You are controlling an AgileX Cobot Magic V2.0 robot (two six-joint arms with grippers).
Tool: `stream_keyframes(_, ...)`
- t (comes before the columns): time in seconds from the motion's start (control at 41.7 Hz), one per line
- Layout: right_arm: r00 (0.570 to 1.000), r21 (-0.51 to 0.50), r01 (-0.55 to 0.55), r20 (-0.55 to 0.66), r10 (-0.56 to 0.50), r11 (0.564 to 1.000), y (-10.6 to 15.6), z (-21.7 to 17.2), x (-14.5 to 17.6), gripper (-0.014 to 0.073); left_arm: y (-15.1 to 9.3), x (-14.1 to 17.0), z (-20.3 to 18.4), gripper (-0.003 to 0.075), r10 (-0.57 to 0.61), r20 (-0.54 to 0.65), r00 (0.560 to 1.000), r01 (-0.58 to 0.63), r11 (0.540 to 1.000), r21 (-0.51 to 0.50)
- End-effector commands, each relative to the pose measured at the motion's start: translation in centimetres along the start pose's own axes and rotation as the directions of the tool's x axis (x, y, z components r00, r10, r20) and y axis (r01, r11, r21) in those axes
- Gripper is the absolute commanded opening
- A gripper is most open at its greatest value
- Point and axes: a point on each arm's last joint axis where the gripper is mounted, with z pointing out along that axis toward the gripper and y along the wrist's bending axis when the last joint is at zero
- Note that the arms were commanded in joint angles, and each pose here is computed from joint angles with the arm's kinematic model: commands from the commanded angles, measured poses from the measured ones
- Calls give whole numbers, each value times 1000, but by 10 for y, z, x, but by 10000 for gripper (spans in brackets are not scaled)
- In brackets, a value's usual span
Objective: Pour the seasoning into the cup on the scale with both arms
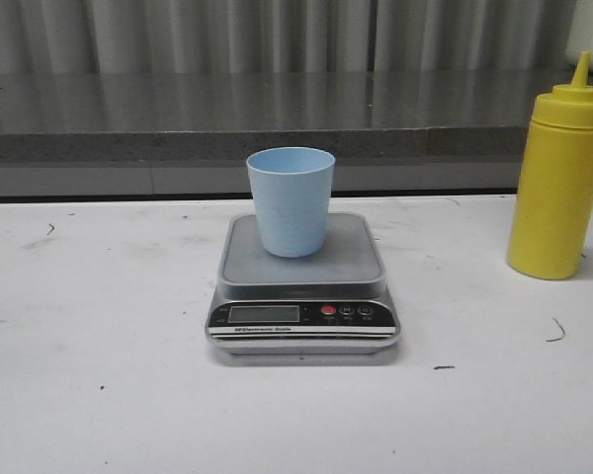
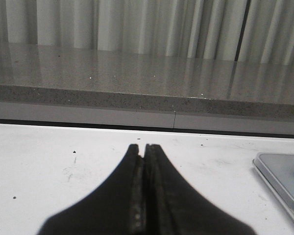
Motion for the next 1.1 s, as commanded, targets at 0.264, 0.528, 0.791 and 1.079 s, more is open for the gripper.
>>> stream_keyframes(0.264, 976, 25, 5, 217, -11, 1000, -1, 5, 22, -118, 0, 0, -1, -20, -9, 76, 997, 9, 1000, 1)
stream_keyframes(0.528, 976, 25, 5, 216, -11, 1000, -1, 5, 22, -118, 0, 0, -1, -20, -9, 76, 997, 9, 1000, 1)
stream_keyframes(0.791, 967, 4, -80, 244, 76, 997, -1, 4, 20, -118, 0, 0, -1, -20, -9, 76, 997, 9, 1000, 1)
stream_keyframes(1.079, 964, 8, -60, 261, 56, 998, -1, 4, 19, -118, 0, 0, -1, -20, -9, 76, 997, 9, 1000, 1)
